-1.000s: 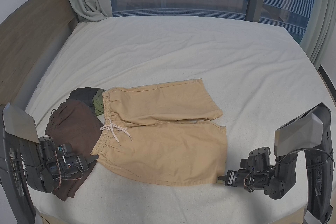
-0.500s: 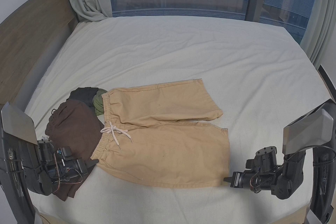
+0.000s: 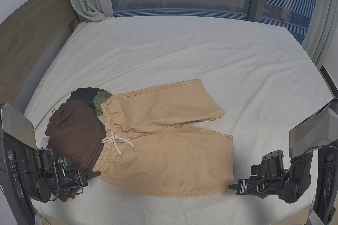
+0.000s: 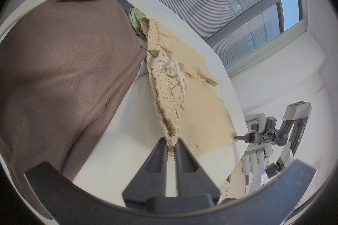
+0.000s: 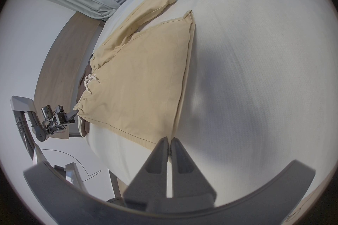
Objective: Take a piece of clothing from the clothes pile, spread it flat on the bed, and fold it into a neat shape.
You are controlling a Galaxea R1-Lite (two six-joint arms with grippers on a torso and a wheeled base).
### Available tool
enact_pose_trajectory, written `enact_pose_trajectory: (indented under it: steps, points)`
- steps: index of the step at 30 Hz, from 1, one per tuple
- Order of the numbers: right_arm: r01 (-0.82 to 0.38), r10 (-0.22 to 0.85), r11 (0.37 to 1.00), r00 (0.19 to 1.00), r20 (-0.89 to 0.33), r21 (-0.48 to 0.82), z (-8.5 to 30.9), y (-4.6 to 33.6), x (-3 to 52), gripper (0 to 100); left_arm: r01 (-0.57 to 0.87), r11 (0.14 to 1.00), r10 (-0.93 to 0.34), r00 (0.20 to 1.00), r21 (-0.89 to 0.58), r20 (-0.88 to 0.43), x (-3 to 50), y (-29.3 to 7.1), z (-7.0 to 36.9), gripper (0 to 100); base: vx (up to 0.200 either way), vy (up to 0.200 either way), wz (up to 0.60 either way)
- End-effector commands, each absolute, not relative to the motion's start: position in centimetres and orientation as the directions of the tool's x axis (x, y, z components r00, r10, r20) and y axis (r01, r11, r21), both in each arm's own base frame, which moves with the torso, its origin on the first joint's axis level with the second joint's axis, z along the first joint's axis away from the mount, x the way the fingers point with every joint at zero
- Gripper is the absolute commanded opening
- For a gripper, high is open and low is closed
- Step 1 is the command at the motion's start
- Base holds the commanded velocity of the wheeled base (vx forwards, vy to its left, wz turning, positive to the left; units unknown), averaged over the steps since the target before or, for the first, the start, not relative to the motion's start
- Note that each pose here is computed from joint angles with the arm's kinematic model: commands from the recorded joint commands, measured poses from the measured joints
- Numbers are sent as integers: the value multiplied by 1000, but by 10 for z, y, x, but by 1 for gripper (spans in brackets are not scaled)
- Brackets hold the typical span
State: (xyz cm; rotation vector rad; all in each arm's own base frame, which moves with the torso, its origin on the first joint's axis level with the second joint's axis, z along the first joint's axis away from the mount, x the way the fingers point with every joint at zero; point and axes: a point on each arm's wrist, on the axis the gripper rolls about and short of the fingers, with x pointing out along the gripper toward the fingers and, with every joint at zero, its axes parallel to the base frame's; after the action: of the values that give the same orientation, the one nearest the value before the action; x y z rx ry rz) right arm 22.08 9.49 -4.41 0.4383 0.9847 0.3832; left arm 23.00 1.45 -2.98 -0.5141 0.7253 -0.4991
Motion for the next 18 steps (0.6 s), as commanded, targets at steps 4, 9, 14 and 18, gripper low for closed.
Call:
enact_pose_trajectory:
  steps: [4,9,14,18]
  points:
    - [-127,517,833,529,-673,539,-39,90,221,0,258,759,-597,642,-598,-482,229,16,-31,0,0,0,0]
    - [-164,534,816,578,-616,554,-31,89,220,0,297,757,-601,666,-583,-442,241,18,-27,0,0,0,0]
    - [-200,552,800,613,-565,565,-19,89,222,0,327,757,-602,685,-566,-409,251,18,-21,0,0,0,0]
    - [-236,571,779,648,-503,580,-5,89,228,0,349,757,-604,698,-553,-386,255,17,-14,0,0,0,0]
